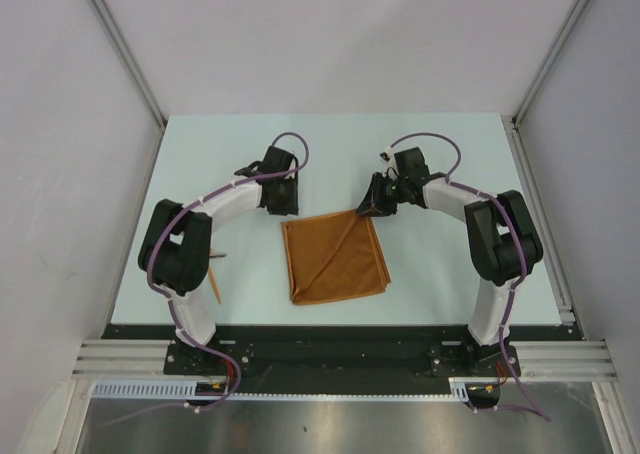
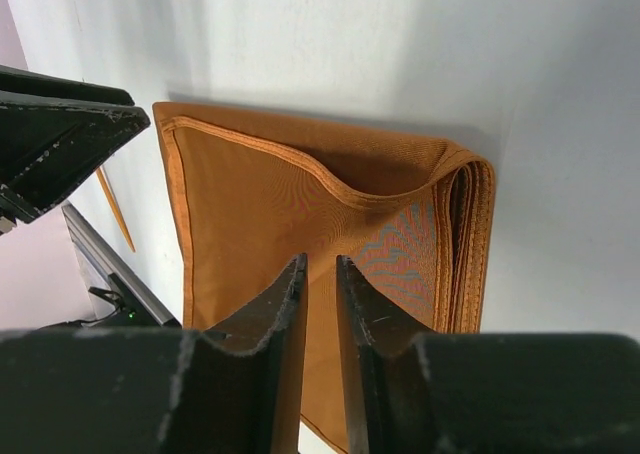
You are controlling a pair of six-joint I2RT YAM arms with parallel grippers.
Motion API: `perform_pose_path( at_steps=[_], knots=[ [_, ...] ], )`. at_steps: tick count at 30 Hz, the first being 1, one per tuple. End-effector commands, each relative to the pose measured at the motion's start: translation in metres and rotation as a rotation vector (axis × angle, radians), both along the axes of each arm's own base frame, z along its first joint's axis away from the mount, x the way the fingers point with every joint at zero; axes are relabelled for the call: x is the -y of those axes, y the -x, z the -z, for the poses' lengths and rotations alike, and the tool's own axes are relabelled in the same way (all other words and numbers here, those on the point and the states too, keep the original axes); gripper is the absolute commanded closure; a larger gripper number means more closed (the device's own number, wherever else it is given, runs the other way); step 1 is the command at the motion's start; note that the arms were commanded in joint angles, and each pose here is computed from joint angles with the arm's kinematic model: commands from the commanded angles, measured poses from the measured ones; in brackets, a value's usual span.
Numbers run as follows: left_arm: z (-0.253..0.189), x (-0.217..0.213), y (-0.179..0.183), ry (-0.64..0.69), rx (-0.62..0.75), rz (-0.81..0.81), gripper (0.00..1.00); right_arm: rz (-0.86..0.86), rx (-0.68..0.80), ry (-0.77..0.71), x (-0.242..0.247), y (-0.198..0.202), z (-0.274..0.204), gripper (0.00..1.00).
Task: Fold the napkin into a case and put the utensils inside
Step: Smooth out the upper triangle-folded napkin at the center of the board.
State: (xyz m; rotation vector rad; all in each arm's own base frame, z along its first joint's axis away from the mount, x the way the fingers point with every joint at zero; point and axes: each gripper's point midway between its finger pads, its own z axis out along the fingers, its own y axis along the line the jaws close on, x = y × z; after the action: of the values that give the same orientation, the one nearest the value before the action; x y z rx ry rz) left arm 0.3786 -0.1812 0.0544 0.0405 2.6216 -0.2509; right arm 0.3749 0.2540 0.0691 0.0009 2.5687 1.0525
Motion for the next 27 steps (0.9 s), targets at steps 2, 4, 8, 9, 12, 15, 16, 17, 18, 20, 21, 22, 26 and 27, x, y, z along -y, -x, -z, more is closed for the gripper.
perform_pose_path(
  at_steps=[2,4,8,9,12,15,16,17,18,20,21,22,26,27],
  knots=[
    [0.008,0.005,0.000,0.024,-0.030,0.028,0.67,-0.002,0.024,-0.030,-0.003,-0.005,-0.003,0.78],
    [0.011,0.005,0.002,0.021,-0.039,0.027,0.68,-0.003,0.026,-0.032,-0.003,-0.005,-0.004,0.78],
    [0.015,0.003,0.004,0.010,-0.049,0.025,0.66,0.003,0.026,-0.025,-0.002,-0.005,-0.002,0.79],
    [0.015,0.002,0.003,0.008,-0.048,0.023,0.66,0.004,0.023,-0.029,-0.002,-0.005,-0.002,0.78],
    [0.018,0.000,0.005,-0.008,-0.058,0.026,0.66,0.004,0.016,-0.033,-0.003,-0.005,0.002,0.79],
    [0.019,0.000,0.005,-0.006,-0.054,0.026,0.68,0.005,0.018,-0.034,-0.004,-0.007,0.002,0.80],
    [0.020,0.000,0.005,-0.005,-0.054,0.025,0.70,0.006,0.015,-0.032,-0.004,-0.007,0.004,0.80],
    [0.019,0.000,0.004,-0.003,-0.051,0.024,0.72,0.006,0.015,-0.034,-0.004,-0.008,0.004,0.81],
    [0.020,0.001,0.003,-0.003,-0.051,0.023,0.76,0.006,0.014,-0.038,-0.005,-0.008,0.004,0.81],
    [0.019,0.001,0.002,-0.005,-0.051,0.024,0.79,0.005,0.019,-0.028,-0.004,-0.010,0.004,0.82],
    [0.018,0.001,0.001,-0.006,-0.051,0.025,0.81,0.008,0.019,-0.020,-0.003,-0.010,0.004,0.82],
    [0.017,0.001,0.001,-0.005,-0.050,0.027,0.84,0.010,0.021,-0.014,-0.001,-0.011,0.005,0.82],
    [0.010,-0.005,-0.001,-0.026,-0.019,0.004,0.94,0.009,0.025,-0.013,0.001,-0.015,0.009,0.82],
    [0.007,-0.006,-0.001,-0.027,-0.013,-0.001,0.98,0.008,0.024,-0.013,0.001,-0.016,0.010,0.82]
  ],
)
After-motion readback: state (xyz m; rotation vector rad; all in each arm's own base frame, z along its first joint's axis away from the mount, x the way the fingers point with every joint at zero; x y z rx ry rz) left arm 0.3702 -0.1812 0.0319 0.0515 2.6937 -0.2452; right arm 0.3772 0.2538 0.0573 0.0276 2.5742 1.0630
